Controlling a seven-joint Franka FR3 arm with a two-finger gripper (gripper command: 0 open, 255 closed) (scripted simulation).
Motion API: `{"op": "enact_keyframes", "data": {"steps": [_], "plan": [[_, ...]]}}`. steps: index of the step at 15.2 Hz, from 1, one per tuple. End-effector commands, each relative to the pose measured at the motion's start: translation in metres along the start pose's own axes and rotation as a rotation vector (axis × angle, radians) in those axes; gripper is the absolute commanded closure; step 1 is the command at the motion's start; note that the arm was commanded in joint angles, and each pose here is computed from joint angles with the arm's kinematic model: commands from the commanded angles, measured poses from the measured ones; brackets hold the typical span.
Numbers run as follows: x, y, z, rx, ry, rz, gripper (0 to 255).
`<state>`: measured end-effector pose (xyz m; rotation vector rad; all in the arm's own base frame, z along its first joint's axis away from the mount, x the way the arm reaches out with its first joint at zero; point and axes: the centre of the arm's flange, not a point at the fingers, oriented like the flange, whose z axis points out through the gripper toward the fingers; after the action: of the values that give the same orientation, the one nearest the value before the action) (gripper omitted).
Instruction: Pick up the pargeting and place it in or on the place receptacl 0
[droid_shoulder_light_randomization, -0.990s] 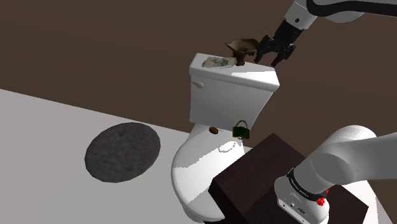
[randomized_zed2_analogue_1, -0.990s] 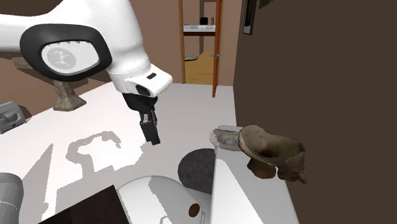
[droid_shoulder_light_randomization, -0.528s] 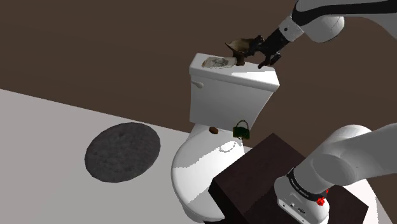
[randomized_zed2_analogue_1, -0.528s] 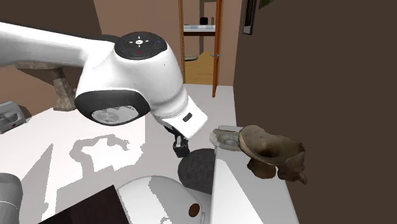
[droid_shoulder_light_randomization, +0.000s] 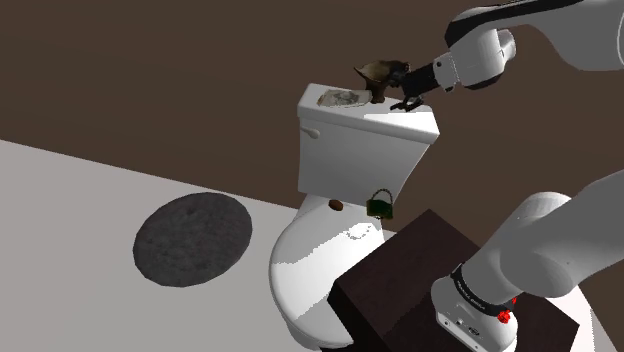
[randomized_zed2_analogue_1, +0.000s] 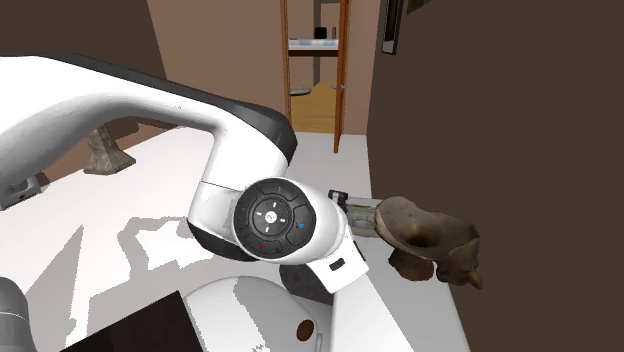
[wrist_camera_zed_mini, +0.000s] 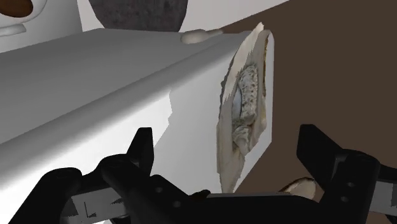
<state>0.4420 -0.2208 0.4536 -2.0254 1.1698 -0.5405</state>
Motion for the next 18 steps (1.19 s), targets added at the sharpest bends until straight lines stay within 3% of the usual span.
{"op": "enact_keyframes", "data": {"steps": [1,8,16,17,18], "plan": [[0.011,0.009,0.009,0.054,0.023,0.057,0],[0.012,0.007,0.049,0.054,0.023,0.057,0],[0.012,0.007,0.049,0.053,0.023,0.057,0],[0.012,0.007,0.049,0.053,0.023,0.057,255],[0.012,0.007,0.049,0.053,0.023,0.057,255]]}}
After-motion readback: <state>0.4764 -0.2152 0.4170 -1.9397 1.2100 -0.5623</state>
